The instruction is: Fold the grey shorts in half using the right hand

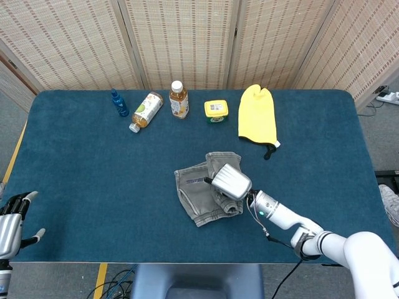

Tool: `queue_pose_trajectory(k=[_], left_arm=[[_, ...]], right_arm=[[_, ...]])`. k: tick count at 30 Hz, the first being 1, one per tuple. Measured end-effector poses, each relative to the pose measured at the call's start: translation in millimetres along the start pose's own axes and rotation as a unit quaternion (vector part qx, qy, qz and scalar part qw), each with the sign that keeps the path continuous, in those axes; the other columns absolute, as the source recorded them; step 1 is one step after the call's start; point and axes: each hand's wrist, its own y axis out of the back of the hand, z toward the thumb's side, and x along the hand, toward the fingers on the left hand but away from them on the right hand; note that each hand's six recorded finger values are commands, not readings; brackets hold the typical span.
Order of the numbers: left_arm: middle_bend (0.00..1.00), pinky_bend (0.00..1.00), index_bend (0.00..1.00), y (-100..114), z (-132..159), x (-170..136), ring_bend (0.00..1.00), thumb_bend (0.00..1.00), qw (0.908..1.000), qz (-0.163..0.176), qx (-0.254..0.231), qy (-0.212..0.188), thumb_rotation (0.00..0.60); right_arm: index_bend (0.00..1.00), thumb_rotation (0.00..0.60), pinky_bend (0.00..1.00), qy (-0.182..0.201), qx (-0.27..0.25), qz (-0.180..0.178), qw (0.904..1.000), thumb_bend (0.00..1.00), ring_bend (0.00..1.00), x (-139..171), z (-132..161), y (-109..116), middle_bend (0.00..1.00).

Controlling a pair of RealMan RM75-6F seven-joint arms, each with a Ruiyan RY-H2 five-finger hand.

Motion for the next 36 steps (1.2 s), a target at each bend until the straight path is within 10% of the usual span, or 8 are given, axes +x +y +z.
queue_pose_trajectory(k=[21, 28, 36], left_arm=[[0.19, 0.33, 0.18, -2.6, -10.5, -3.8, 0.17, 0.20, 0.9999, -0.004, 0.001, 0.011, 0.600], [0.19, 0.33, 0.18, -3.1, -11.5, -4.4, 0.17, 0.20, 0.9999, -0.004, 0.000, 0.012, 0.600], [0.19, 0.33, 0.18, -3.7, -7.4, -2.7, 0.17, 0.20, 1.0000, -0.004, -0.001, 0.009, 0.600]], right_arm=[[0.56, 0.600, 0.99, 0.050, -0.011, 0.008, 0.9987, 0.51, 0.95, -43.6, 51.0, -11.3, 0.91], [0.09, 0.600, 0.99, 0.046, -0.021, 0.018, 0.9986, 0.48, 0.95, -45.7, 58.4, -13.1, 0.87], [0.00, 0.600, 0.99, 0.012, -0.039, 0.002, 0.9992, 0.26, 0.93, -40.1, 51.4, 6.5, 0.84]])
